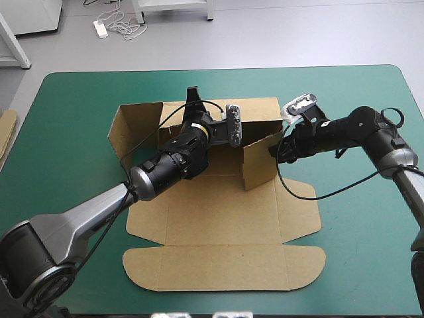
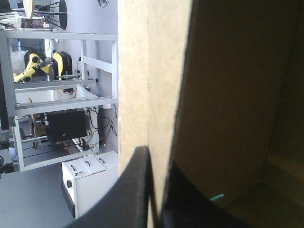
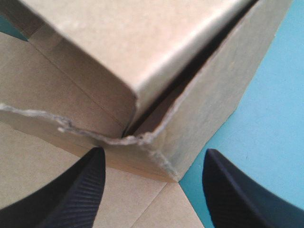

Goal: Fold the box

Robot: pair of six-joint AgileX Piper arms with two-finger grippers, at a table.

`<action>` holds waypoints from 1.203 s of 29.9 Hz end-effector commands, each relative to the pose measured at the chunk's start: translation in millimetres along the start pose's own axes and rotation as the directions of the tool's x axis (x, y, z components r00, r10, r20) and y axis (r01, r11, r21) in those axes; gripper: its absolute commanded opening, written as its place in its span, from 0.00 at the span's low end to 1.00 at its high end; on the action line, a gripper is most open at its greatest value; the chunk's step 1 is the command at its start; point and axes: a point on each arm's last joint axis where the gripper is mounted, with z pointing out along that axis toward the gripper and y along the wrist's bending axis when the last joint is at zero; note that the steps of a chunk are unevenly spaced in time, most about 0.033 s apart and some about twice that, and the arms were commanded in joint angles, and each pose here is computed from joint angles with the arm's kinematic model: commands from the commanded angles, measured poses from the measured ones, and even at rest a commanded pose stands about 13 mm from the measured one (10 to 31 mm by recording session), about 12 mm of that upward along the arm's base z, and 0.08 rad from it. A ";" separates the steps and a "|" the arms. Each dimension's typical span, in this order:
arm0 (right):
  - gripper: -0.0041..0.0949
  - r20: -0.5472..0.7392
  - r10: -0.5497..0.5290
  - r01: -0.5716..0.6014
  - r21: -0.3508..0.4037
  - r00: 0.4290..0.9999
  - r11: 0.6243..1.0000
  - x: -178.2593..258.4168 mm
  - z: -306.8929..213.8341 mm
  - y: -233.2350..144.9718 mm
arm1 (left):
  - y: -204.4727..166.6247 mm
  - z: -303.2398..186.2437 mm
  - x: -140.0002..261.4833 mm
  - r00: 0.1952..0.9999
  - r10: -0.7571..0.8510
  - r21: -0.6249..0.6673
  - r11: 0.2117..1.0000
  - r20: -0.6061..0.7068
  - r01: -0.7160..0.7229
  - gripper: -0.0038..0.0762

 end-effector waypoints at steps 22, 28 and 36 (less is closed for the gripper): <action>0.64 0.191 -0.027 0.016 0.061 0.981 0.998 -23.5 -23.1 4.0 | -4.9 1.6 5.2 0.989 -0.145 0.071 0.986 -0.041 0.148 0.04; 0.64 0.250 0.014 -0.028 0.052 0.968 0.998 -29.9 -25.5 4.3 | -4.0 1.7 2.0 0.989 -0.147 0.066 0.987 -0.005 0.147 0.04; 0.64 0.300 0.062 -0.083 0.060 0.952 0.995 -34.9 -26.6 2.1 | -2.9 1.8 2.5 0.991 -0.137 0.053 0.989 -0.008 0.137 0.04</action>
